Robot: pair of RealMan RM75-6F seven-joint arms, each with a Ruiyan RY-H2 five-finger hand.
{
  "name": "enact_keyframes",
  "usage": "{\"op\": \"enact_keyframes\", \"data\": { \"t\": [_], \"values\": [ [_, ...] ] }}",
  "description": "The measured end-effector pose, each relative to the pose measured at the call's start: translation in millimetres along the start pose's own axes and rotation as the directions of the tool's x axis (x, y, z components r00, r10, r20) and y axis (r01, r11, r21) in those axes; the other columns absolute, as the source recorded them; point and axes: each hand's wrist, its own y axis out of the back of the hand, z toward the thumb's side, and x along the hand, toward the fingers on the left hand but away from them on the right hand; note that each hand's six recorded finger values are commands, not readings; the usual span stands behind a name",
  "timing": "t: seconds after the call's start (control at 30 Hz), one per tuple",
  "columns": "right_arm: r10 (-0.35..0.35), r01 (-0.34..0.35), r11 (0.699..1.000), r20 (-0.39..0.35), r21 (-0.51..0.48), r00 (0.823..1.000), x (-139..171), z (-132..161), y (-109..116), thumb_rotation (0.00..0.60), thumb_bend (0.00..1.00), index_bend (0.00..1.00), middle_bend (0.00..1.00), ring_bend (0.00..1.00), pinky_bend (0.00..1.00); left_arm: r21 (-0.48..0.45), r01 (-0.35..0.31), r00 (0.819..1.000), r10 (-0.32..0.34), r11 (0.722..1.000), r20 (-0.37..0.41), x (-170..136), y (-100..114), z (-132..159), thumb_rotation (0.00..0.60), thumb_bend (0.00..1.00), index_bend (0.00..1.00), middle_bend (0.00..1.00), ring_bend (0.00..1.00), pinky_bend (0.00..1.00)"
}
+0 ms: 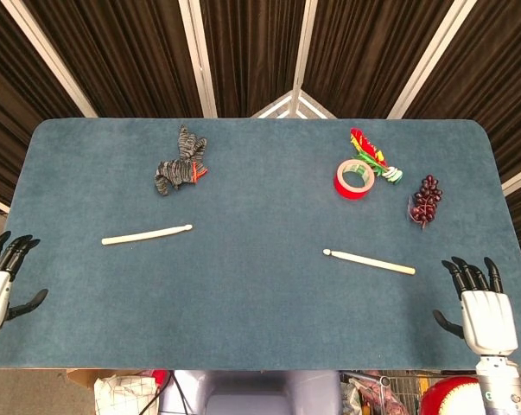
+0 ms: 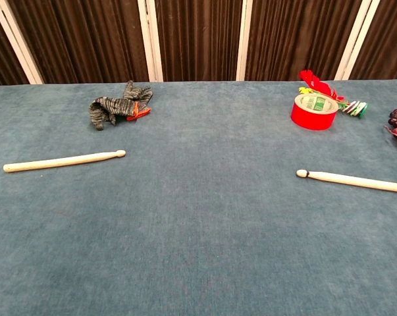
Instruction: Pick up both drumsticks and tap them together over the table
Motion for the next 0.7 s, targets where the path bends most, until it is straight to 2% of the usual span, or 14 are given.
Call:
{"op": "enact_keyframes", "data": {
  "t": [0.27,0.43,0.7],
  "values": [
    [0.002,-0.001,1.0,0.079,-0.008,0.997,-3.4,11.7,-15.2,0.6,0.19,0.24,0.21,0.23,0.04,-0.016,-0.018,1.0,0.018,1.0,-0.014,2.0,4.5,-4.9,0.6,0.32,0.16,0.13,0.0,0.0],
    [0.055,-0.055,0.998,0.058,-0.011,0.997,-14.8,24.5,-25.9,0.6,0.19,0.24,0.22,0.23,0.04,-0.021,-0.02,1.0,0.02,1.0,-0.015,1.7,5.8,-5.6,0.6,0.32,0.16,0.13,0.0,0.0],
    [0.151,-0.151,0.987,-0.004,0.047,0.989,-53.5,58.7,-47.4,0.6,0.19,0.24,0.23,0.23,0.04,-0.009,-0.013,1.0,0.013,1.0,-0.016,0.6,4.9,-7.1,0.6,0.32,0.16,0.13,0.0,0.0]
  ]
}}
